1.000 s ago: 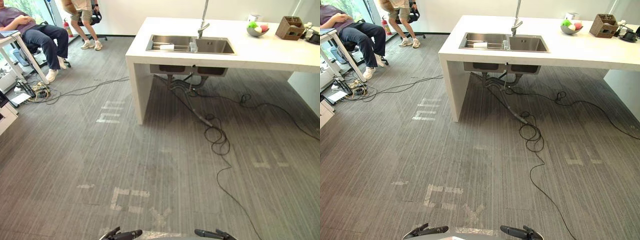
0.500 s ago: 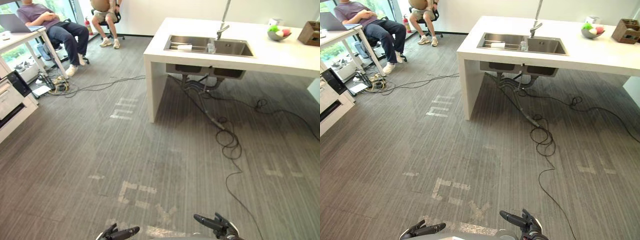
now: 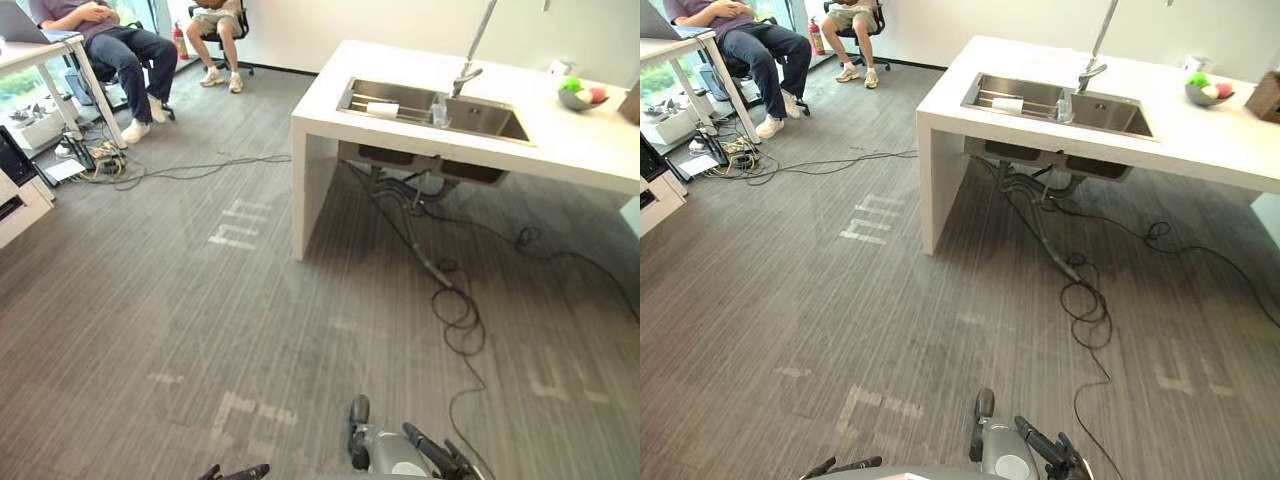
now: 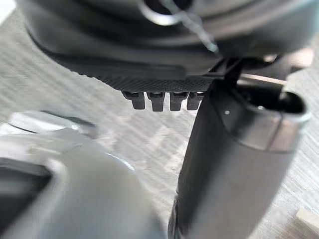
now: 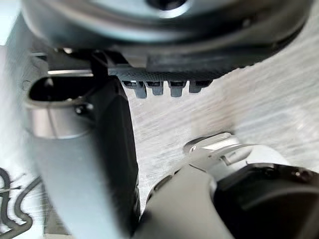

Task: Walk over to the sink, pick up the cup, carry it to the dishwasher, place the cup inside the dishwasher, then close the dishwasher door

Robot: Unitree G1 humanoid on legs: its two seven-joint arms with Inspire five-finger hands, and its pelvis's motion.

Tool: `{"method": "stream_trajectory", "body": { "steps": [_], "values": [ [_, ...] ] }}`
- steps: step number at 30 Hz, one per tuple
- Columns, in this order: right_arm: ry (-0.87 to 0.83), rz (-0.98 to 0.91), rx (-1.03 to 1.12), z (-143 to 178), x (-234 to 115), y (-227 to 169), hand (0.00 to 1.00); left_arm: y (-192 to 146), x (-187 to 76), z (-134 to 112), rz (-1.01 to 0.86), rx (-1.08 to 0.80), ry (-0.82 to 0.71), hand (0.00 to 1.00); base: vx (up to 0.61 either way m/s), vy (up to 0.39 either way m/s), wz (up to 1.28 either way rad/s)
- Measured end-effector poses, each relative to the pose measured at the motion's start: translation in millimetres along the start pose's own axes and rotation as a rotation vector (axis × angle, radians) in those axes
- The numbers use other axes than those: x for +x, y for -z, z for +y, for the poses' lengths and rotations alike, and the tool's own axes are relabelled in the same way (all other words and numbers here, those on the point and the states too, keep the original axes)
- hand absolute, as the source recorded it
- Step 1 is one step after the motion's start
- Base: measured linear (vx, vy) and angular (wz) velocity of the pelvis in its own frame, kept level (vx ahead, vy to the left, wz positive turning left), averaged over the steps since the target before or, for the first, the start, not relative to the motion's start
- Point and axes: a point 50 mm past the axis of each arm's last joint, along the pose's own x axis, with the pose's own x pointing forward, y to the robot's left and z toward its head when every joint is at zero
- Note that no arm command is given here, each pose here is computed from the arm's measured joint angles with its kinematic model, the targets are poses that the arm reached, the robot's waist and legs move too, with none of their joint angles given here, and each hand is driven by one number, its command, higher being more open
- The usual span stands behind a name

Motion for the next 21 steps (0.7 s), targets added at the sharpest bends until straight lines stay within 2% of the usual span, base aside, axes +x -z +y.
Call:
{"method": "stream_trajectory", "body": {
  "steps": [2, 4, 6, 7, 9, 10, 12, 13, 14, 15, 17, 19, 21],
  "values": [
    [0.017, 0.016, -0.007, -5, 1, -1, 1.00, -2, 1, -7, -0.017, -0.024, 0.001, 1.00, 0.74, -0.336, 0.12],
    [0.012, 0.009, -0.022, -3, 2, -5, 1.00, -8, 0, -9, -0.075, 0.060, -0.028, 1.00, 0.68, -0.300, -0.31],
    [-0.018, -0.024, -0.062, 7, 6, -17, 1.00, -32, -2, -19, -0.268, 0.318, -0.083, 1.00, 0.76, -0.244, -0.48],
    [-0.024, -0.029, -0.073, 9, 6, -19, 1.00, -42, -4, -23, -0.332, 0.388, -0.094, 1.00, 0.59, -0.151, -0.44],
    [-0.058, -0.029, -0.123, 22, 9, -22, 1.00, -97, -21, -56, -0.675, 0.625, -0.069, 1.00, 0.52, -0.082, -0.43],
    [-0.072, -0.032, -0.137, 27, 10, -24, 1.00, -112, -30, -70, -0.783, 0.649, -0.053, 1.00, 0.57, -0.030, -0.49],
    [-0.122, -0.059, -0.193, 46, 15, -37, 1.00, -175, -85, -125, -1.252, 0.628, 0.025, 1.00, 0.43, 0.082, -0.52],
    [-0.131, -0.062, -0.205, 51, 16, -40, 1.00, -188, -103, -138, -1.379, 0.622, 0.042, 1.00, 0.46, 0.165, -0.46],
    [-0.144, -0.065, -0.243, 57, 17, -44, 1.00, -208, -142, -161, -1.639, 0.614, 0.074, 1.00, 0.48, 0.222, -0.39],
    [-0.139, -0.057, -0.269, 55, 18, -43, 1.00, -217, -173, -174, -1.818, 0.585, 0.107, 1.00, 0.49, 0.242, -0.47],
    [-0.096, -0.006, -0.310, 44, 19, -35, 1.00, -226, -229, -188, -2.154, 0.463, 0.154, 1.00, 0.49, 0.273, -0.59],
    [-0.071, 0.028, -0.337, 39, 18, -26, 1.00, -230, -255, -189, -2.327, 0.358, 0.133, 1.00, 0.57, 0.376, -0.46],
    [-0.049, 0.033, -0.323, 36, 17, -23, 1.00, -234, -268, -193, -2.407, 0.331, 0.128, 1.00, 0.58, 0.326, -0.01]
  ]
}}
